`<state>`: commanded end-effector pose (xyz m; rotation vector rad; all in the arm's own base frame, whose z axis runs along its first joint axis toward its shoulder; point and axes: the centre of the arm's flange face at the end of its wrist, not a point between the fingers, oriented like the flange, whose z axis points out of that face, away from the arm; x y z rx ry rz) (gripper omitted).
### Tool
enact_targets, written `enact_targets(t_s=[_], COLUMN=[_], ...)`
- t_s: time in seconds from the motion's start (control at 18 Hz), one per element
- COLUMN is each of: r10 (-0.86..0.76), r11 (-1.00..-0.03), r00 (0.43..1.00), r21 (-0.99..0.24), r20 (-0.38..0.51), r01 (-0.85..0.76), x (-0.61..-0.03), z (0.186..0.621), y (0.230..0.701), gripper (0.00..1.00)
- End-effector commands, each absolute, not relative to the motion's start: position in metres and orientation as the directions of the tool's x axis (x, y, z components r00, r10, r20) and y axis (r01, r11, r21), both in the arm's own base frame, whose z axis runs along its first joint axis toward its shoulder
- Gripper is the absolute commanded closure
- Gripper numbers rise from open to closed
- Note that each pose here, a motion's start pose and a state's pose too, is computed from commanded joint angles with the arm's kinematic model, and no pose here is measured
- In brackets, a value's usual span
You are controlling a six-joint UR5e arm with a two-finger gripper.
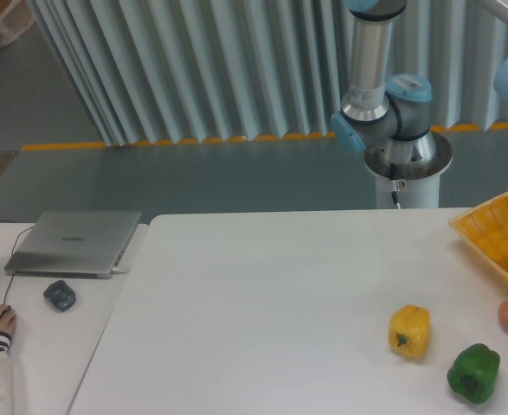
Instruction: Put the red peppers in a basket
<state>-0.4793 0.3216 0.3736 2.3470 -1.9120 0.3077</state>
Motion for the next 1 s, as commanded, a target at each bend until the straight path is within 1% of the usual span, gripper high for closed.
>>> enact_targets(t_s=[0.17, 0.22, 0.28, 0.39, 0.44, 0.61, 0.67, 0.83, 0.94, 1.0], r10=[-0.949, -0.95, -0.949, -0.949, -0.948, -0.952, -0.955, -0.932, -0.91, -0.89], r11=[-0.189, -0.186, -0.188, -0.194, -0.198, -0.206, -0.228, -0.349, -0.411, -0.454], r00=[0.176, 0.173, 0.173, 0.179, 0.183, 0.192, 0.217, 0.341, 0.404, 0.447], r21=[-0.025, -0.025, -0.032, -0.034, -0.033, -0.034, -0.032, -0.055, -0.072, -0.071], r20=[0.26, 0.26, 0.263, 0.26, 0.26, 0.237, 0.202, 0.12, 0.098, 0.094], r01=[-0.982, -0.982, -0.982, -0.98, -0.98, -0.978, -0.973, -0.935, -0.909, -0.888], x=[-0.481, -0.481, -0.482, -0.481, -0.481, -0.481, -0.479, -0.467, -0.455, -0.449], z=[0.373, 0.373, 0.369, 0.369, 0.369, 0.369, 0.37, 0.377, 0.378, 0.379], y=[0.321, 0.322, 0.322, 0.323, 0.322, 0.324, 0.33, 0.353, 0.369, 0.378], gripper=[0.47, 0.34, 0.08, 0.04, 0.0, 0.0, 0.0, 0.0, 0.0, 0.0])
